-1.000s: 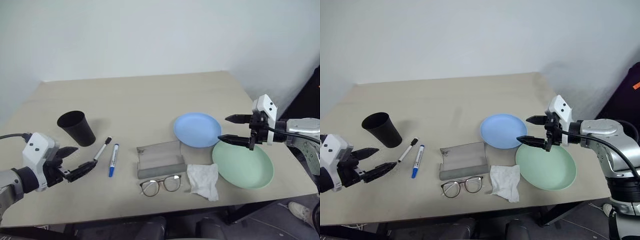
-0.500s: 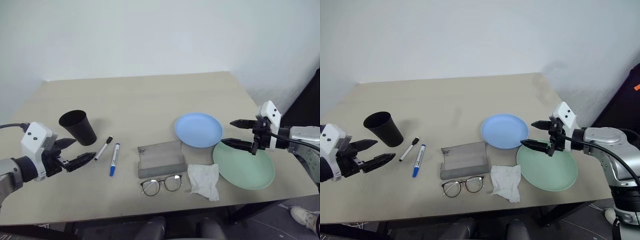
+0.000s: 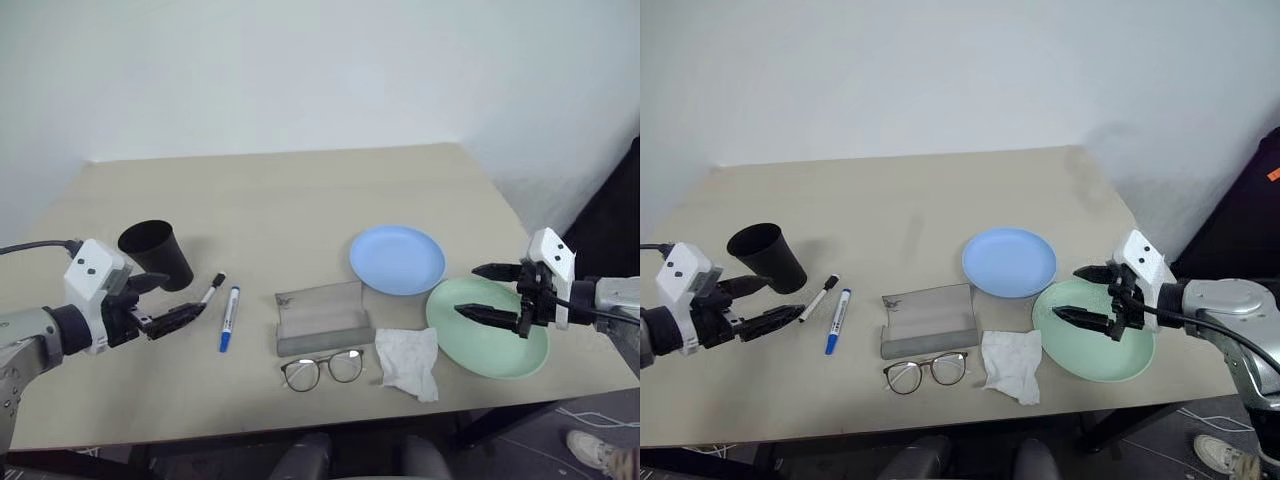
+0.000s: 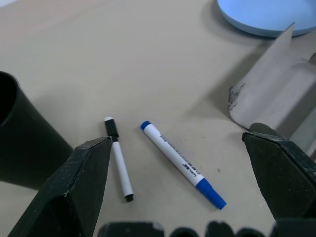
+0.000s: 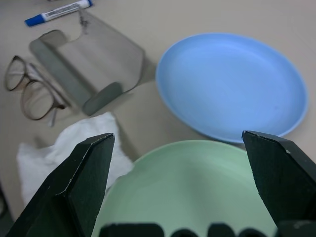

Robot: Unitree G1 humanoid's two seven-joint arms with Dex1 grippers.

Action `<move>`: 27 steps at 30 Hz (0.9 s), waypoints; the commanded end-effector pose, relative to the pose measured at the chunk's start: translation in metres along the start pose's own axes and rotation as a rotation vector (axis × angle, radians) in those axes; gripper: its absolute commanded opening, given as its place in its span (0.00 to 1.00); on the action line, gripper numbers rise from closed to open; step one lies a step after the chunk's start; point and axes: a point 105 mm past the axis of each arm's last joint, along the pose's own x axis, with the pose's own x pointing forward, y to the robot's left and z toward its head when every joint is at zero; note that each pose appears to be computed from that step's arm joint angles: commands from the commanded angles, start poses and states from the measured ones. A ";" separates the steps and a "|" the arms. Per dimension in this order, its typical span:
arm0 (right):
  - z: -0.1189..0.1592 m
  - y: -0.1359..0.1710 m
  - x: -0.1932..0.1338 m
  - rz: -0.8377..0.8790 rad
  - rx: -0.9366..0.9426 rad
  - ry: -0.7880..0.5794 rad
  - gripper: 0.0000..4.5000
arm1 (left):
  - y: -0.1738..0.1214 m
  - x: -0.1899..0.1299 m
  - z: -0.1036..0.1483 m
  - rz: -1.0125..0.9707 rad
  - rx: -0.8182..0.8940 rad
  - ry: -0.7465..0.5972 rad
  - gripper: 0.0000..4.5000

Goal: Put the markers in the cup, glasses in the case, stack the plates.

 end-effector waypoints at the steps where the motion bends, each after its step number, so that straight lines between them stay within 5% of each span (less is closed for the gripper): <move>1: 0.007 0.011 -0.002 -0.014 -0.051 0.022 1.00 | -0.001 -0.001 0.017 -0.024 0.063 -0.051 1.00; 9: -0.025 0.035 0.000 -0.025 -0.062 0.195 1.00 | -0.024 -0.001 0.033 -0.186 0.133 -0.165 1.00; 16: -0.061 0.025 -0.003 -0.129 -0.170 0.427 1.00 | -0.042 -0.010 0.043 -0.319 0.150 -0.233 1.00; 23: -0.071 0.028 0.006 -0.131 -0.192 0.465 1.00 | -0.044 -0.007 0.040 -0.313 0.159 -0.235 1.00; 27: -0.071 0.025 0.010 -0.145 -0.229 0.468 0.80 | -0.044 -0.007 0.038 -0.302 0.158 -0.233 1.00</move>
